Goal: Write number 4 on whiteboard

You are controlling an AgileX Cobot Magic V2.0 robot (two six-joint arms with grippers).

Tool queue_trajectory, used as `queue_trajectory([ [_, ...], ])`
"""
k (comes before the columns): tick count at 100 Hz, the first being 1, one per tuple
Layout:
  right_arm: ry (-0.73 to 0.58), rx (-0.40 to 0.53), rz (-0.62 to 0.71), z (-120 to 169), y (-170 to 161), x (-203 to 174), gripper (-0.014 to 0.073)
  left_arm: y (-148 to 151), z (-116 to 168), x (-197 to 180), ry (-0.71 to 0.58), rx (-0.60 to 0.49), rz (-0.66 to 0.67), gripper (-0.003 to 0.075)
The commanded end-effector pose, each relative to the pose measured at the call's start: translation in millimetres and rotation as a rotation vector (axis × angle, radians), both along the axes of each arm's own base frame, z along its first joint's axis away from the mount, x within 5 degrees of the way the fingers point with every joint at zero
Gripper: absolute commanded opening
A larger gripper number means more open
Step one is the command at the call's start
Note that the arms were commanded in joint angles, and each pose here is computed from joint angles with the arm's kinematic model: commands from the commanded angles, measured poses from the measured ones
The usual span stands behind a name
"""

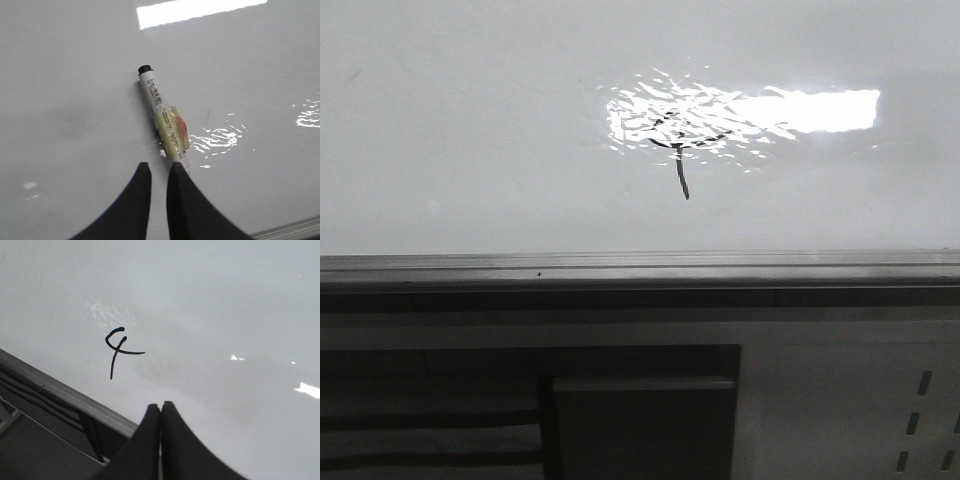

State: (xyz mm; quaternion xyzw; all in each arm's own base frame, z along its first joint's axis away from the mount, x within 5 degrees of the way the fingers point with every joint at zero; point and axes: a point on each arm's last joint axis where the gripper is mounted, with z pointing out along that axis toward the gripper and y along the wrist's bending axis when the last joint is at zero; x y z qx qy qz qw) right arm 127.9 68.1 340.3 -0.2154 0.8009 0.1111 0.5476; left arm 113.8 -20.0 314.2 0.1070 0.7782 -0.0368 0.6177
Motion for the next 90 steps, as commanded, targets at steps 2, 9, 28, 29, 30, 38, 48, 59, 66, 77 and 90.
queue_trajectory([
  [2,-0.105,0.036,0.005,15.2,1.0,3.0,-0.0067,2.7,11.6,2.1,-0.099,-0.035,0.036,-0.0020],
  [9,-0.105,0.036,0.005,15.2,1.0,3.0,-0.0067,2.7,7.9,2.4,-0.089,-0.034,0.037,-0.0020],
  [28,-0.105,0.036,0.005,15.2,1.0,3.0,-0.0067,2.7,5.1,2.5,-0.081,-0.033,0.037,-0.0020],
  [29,-0.105,0.036,0.005,15.2,1.0,3.0,-0.0067,2.7,5.1,2.5,-0.081,-0.033,0.037,-0.0020],
  [30,-0.105,0.036,0.005,15.2,1.0,3.0,-0.0067,2.7,5.1,2.5,-0.081,-0.033,0.037,-0.0020],
  [38,-0.105,0.036,0.005,15.2,1.0,3.0,-0.0067,3.3,4.4,-0.7,-0.097,-0.035,0.040,-0.0020],
  [48,-0.105,0.036,0.005,15.2,1.0,3.0,-0.0067,6.8,-4.2,-17.0,-0.149,-0.040,0.060,-0.0020],
  [59,-0.099,0.033,0.004,14.6,0.9,2.9,-0.0067,10.9,-17.0,-39.9,-0.220,-0.042,0.088,-0.0020],
  [66,-0.097,0.032,0.004,14.4,0.8,2.9,-0.0067,12.4,-26.8,-50.1,-0.259,-0.044,0.103,-0.0020],
  [77,-0.095,0.031,0.003,14.2,0.8,2.8,-0.0067,14.0,-44.1,-58.4,-0.302,-0.068,0.119,-0.0020],
  [90,-0.095,0.031,0.003,14.2,0.8,2.8,-0.0067,17.4,-65.4,-62.7,-0.326,-0.162,0.160,-0.0020],
])
